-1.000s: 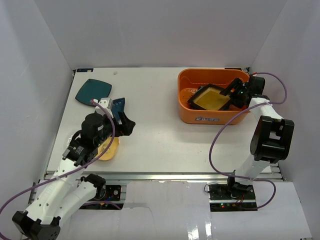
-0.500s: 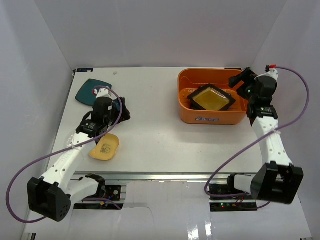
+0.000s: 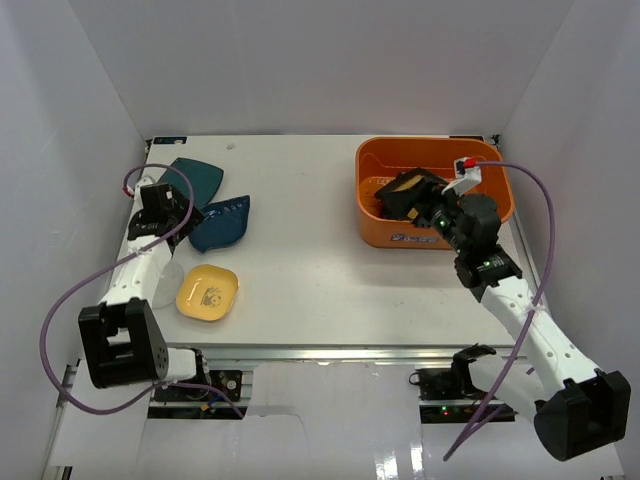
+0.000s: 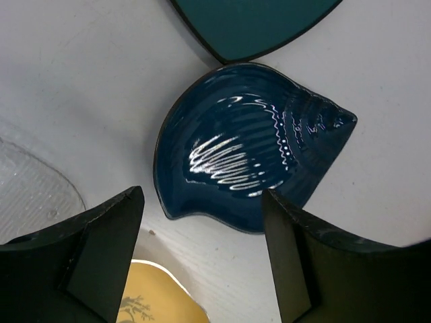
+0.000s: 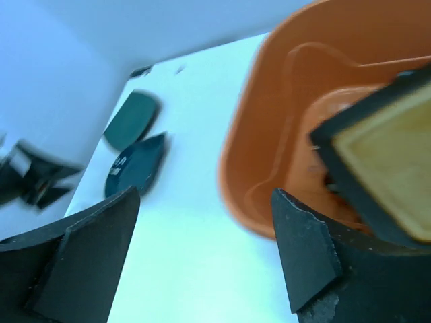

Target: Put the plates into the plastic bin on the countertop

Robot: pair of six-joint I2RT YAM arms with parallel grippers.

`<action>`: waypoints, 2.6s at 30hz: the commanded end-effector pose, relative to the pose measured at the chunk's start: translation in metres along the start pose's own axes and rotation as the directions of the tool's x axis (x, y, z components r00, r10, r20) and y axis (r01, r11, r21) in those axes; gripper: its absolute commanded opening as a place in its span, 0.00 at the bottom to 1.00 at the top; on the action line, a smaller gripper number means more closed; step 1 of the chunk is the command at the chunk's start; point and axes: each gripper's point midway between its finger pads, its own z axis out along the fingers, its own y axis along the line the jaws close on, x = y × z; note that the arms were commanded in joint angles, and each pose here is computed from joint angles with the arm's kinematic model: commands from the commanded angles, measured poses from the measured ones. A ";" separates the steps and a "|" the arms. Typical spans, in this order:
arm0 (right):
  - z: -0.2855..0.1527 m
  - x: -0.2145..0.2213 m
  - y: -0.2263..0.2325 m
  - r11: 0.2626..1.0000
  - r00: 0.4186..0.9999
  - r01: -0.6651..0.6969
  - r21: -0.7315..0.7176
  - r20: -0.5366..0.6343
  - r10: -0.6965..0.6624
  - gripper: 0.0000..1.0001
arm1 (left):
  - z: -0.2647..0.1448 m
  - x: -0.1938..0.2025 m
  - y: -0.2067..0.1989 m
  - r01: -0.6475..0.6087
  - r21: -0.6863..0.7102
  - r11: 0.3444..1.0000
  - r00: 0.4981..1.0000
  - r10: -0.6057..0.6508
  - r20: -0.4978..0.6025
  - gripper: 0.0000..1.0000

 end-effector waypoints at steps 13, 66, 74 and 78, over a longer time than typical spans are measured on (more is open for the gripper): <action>-0.036 0.146 0.141 0.899 0.950 0.064 -0.433 -0.250 -0.188 0.75 | 0.095 0.030 0.018 -0.060 -0.045 0.997 0.979 0.050 -0.199 0.66; 0.065 0.158 0.125 0.991 0.973 0.123 -0.044 -0.193 -0.129 0.08 | -0.201 -0.122 -0.169 -0.023 0.803 0.596 0.970 -0.182 0.163 0.00; 0.028 -0.009 -0.008 0.948 0.984 0.140 0.285 0.069 -0.166 0.08 | -0.240 -0.116 -0.189 -0.006 0.881 0.473 0.982 -0.164 0.095 0.00; 0.020 -0.046 -0.087 0.875 0.978 0.153 0.460 0.058 -0.201 0.08 | -0.253 -0.104 -0.215 -0.030 0.911 0.412 0.988 -0.129 0.090 0.00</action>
